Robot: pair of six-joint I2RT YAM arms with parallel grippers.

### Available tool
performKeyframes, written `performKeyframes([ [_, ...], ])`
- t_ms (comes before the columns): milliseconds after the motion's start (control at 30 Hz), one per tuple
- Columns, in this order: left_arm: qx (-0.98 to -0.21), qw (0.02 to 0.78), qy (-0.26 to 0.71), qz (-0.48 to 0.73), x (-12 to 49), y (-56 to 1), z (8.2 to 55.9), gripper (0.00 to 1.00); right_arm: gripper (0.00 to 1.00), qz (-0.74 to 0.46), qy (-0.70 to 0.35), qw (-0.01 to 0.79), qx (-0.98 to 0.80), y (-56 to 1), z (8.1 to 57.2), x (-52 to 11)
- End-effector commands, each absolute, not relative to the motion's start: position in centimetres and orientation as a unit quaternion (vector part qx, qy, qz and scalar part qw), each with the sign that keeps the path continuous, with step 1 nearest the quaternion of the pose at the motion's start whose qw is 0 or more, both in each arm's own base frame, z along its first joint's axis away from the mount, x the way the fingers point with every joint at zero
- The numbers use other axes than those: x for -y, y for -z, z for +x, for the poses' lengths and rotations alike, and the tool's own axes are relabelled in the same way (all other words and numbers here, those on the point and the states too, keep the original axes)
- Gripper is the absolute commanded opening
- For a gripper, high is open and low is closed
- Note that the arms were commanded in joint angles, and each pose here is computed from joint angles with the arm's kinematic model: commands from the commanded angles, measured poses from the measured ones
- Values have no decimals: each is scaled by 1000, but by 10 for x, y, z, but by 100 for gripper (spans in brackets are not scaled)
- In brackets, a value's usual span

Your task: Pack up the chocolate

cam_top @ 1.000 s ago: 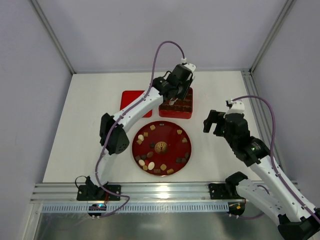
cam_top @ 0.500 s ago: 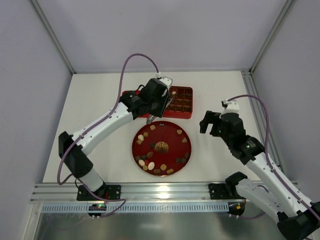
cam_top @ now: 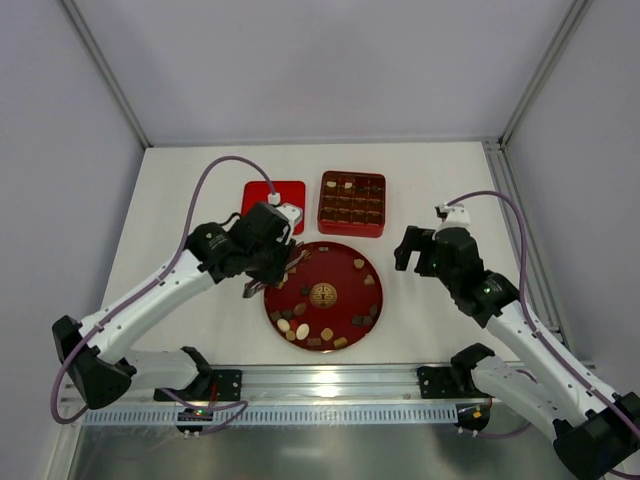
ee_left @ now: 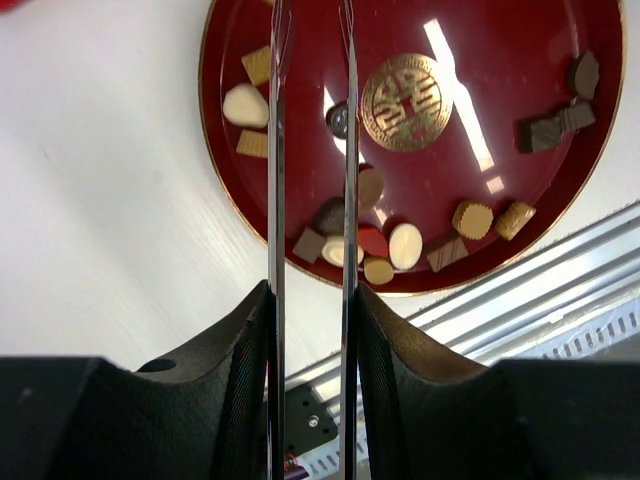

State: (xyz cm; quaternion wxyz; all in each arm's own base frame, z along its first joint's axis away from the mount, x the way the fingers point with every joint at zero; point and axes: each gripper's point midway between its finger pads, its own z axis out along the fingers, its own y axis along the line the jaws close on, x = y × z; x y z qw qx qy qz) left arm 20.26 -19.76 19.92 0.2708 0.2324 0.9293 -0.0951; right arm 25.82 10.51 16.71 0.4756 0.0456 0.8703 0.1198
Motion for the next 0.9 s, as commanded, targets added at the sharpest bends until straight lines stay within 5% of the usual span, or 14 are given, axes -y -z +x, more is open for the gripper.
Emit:
performKeyframes([
  [0,-937,239,109,229,186,-193,178,37,100,51,-135,487,-862,-174,264,-111],
  [867,-943,177,108,262,197,-148,161,41,100,54,-132,479,-866,-165,260,-109],
])
